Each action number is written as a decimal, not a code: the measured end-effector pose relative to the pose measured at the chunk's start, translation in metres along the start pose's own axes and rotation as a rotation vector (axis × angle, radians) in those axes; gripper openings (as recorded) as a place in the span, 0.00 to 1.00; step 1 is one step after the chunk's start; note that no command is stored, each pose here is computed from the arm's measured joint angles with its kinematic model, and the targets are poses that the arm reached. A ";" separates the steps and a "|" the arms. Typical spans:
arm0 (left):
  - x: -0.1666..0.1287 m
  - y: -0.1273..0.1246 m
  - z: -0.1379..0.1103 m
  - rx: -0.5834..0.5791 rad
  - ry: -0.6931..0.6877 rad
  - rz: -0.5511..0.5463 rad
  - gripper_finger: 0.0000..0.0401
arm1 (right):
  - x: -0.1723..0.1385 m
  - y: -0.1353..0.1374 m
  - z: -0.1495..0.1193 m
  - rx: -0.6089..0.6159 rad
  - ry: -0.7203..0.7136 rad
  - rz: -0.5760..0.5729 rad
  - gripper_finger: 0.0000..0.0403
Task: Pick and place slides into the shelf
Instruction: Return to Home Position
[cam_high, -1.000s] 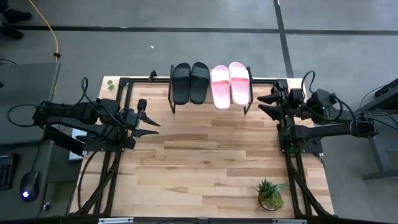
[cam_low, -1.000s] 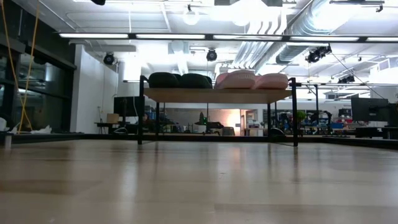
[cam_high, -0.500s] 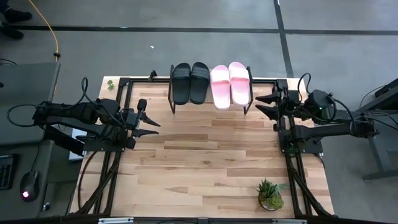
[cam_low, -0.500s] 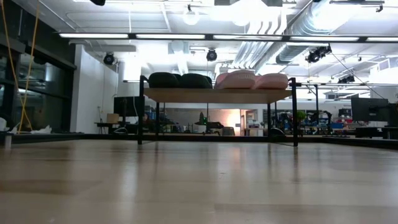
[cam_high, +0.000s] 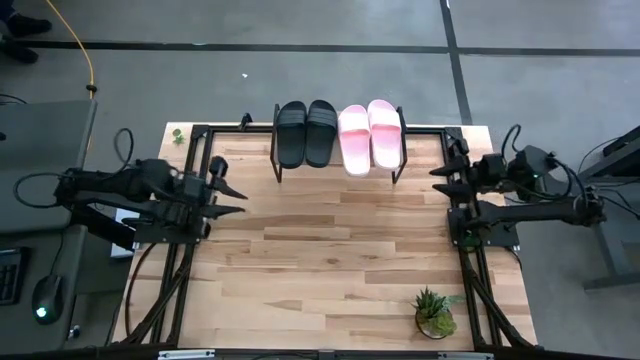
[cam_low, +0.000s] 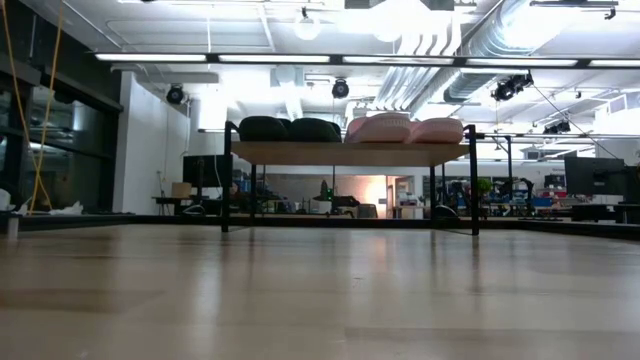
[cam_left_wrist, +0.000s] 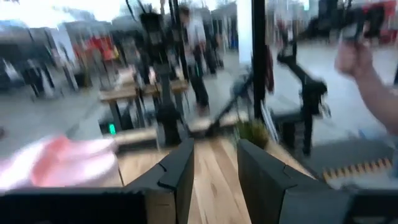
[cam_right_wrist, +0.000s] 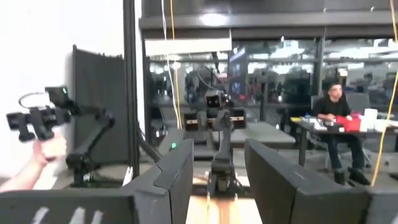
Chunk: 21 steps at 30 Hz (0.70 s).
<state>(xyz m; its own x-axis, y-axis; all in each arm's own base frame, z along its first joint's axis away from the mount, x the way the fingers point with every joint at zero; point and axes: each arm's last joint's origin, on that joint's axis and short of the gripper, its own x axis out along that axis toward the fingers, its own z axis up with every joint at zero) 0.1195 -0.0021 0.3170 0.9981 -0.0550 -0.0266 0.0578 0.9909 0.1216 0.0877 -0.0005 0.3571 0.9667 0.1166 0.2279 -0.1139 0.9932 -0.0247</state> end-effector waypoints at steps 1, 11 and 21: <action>-0.004 0.000 0.001 0.003 -0.026 0.006 0.26 | -0.002 0.001 -0.002 0.001 -0.018 0.005 0.33; -0.017 -0.004 -0.028 -0.050 -0.053 0.009 0.26 | -0.029 0.003 -0.043 0.001 -0.230 -0.059 0.33; -0.022 -0.007 -0.043 -0.076 -0.154 0.000 0.26 | -0.040 0.005 -0.055 0.020 -0.288 -0.051 0.33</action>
<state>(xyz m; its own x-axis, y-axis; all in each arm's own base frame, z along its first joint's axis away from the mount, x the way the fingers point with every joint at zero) 0.0959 -0.0024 0.2741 0.9896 -0.0673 0.1269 0.0618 0.9970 0.0465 0.0610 -0.0003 0.2943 0.8669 0.0584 0.4950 -0.0741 0.9972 0.0121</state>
